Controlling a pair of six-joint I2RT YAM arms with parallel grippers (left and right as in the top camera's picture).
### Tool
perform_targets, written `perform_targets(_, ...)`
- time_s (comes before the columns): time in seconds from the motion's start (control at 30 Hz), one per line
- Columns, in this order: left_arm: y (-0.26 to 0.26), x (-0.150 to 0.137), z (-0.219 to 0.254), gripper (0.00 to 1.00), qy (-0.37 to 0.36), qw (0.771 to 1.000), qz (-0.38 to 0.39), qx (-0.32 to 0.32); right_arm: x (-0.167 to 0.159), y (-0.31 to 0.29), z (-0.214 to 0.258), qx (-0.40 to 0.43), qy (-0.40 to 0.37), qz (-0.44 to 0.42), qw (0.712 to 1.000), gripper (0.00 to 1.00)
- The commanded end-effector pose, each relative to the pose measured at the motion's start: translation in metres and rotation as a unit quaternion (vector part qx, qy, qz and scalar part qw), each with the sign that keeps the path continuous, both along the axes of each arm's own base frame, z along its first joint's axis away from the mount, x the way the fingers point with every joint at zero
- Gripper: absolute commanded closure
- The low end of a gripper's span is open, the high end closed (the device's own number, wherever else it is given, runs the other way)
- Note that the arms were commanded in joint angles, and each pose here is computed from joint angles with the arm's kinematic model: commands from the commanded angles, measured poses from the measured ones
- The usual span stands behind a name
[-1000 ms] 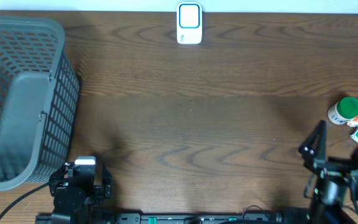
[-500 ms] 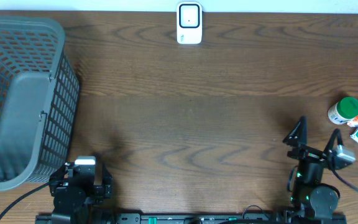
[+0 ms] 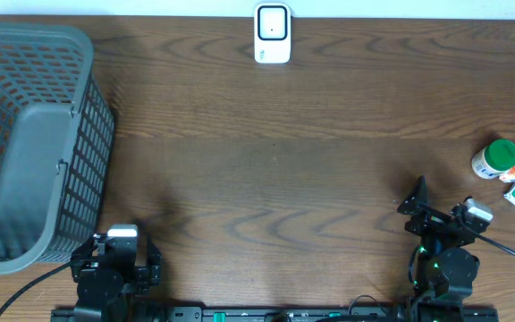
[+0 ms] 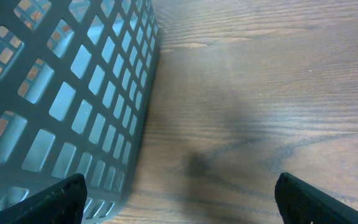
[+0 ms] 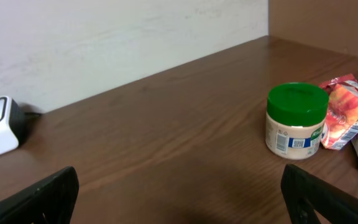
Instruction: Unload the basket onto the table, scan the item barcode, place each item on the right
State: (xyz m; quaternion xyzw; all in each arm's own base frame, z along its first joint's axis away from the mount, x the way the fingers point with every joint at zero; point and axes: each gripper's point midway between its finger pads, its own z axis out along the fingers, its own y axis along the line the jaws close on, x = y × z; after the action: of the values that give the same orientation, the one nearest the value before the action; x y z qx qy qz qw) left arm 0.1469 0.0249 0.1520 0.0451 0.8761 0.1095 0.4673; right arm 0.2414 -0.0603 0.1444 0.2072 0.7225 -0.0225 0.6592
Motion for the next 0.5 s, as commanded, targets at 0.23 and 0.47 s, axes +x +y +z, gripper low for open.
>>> perform_targets(0.23,0.001,0.000,0.001,0.05,-0.004,1.000,0.006,-0.005,-0.001,-0.004,-0.002,-0.008,0.007,-0.008,1.000,0.01)
perform_targets(0.47,-0.043,0.024,0.040,0.05,-0.094,0.988,-0.097,-0.078,-0.001,-0.004,-0.003,-0.008,0.008,-0.008,1.000,0.01)
